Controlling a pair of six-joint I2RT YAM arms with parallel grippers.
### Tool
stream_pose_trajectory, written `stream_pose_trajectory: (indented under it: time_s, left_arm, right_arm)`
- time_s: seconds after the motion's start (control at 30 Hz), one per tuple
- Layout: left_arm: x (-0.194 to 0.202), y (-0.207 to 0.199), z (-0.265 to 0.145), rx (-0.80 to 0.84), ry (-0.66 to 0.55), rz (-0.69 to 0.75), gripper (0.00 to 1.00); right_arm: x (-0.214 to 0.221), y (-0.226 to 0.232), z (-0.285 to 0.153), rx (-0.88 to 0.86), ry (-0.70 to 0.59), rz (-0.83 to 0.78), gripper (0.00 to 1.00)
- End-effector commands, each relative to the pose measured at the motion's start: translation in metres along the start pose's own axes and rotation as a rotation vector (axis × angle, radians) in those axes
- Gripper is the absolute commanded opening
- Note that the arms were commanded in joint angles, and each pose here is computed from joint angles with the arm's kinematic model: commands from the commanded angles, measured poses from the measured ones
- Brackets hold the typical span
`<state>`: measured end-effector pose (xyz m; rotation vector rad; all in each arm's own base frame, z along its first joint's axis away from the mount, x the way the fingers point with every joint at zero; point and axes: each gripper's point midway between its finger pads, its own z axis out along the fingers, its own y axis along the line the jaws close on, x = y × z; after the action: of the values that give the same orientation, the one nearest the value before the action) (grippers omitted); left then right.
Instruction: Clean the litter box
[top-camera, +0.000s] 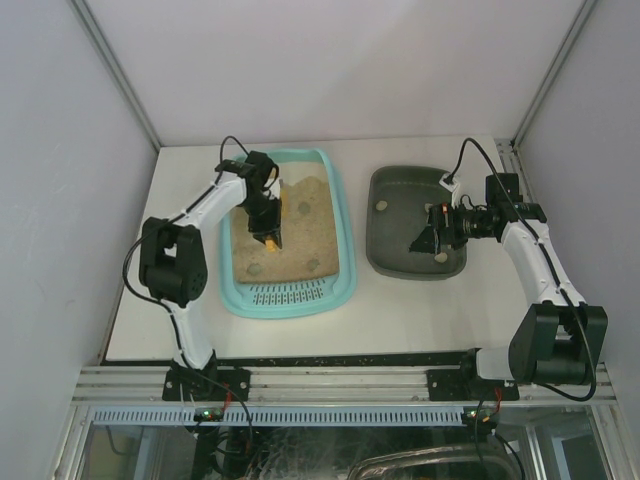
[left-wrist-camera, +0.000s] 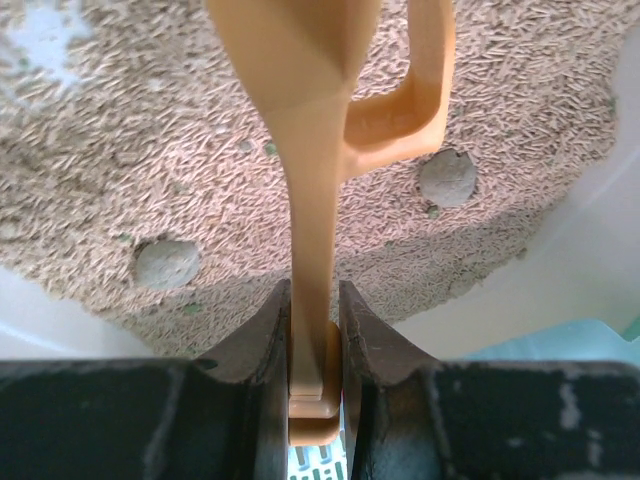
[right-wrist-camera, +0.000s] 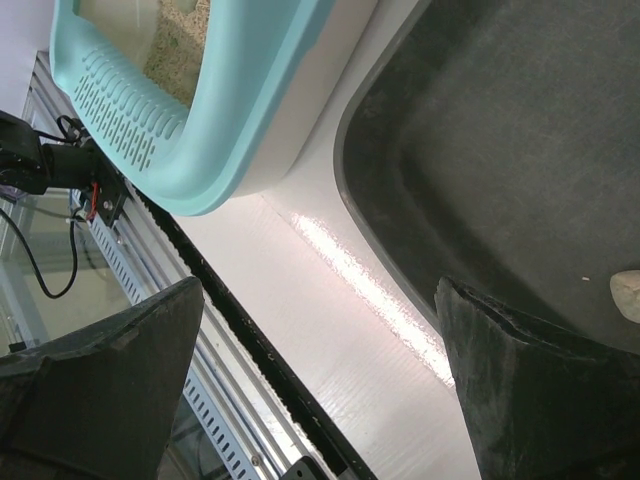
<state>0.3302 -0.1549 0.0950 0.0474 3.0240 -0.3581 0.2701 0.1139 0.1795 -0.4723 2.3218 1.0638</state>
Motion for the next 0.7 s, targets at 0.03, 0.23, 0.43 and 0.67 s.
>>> stream_pose_trajectory:
  time_s: [0.03,0.23,0.43,0.67]
  left_arm:
    - [-0.016,-0.036,-0.007,0.185,-0.041,0.105,0.0]
    - [-0.02,-0.018,0.001,0.062,-0.031,0.109,0.0]
    - [-0.014,-0.004,0.012,-0.051,-0.015,0.131,0.0]
    - [-0.01,-0.017,0.025,-0.068,0.021,0.179,0.0]
  right_arm:
    - [-0.009,0.011,-0.005,-0.032,-0.042,-0.051,1.0]
    - [-0.01,0.011,-0.005,-0.031,-0.043,-0.053,1.0]
    - [-0.009,0.008,-0.004,-0.028,-0.04,-0.044,1.0]
    - [-0.009,0.007,-0.004,-0.024,-0.037,-0.043,1.0]
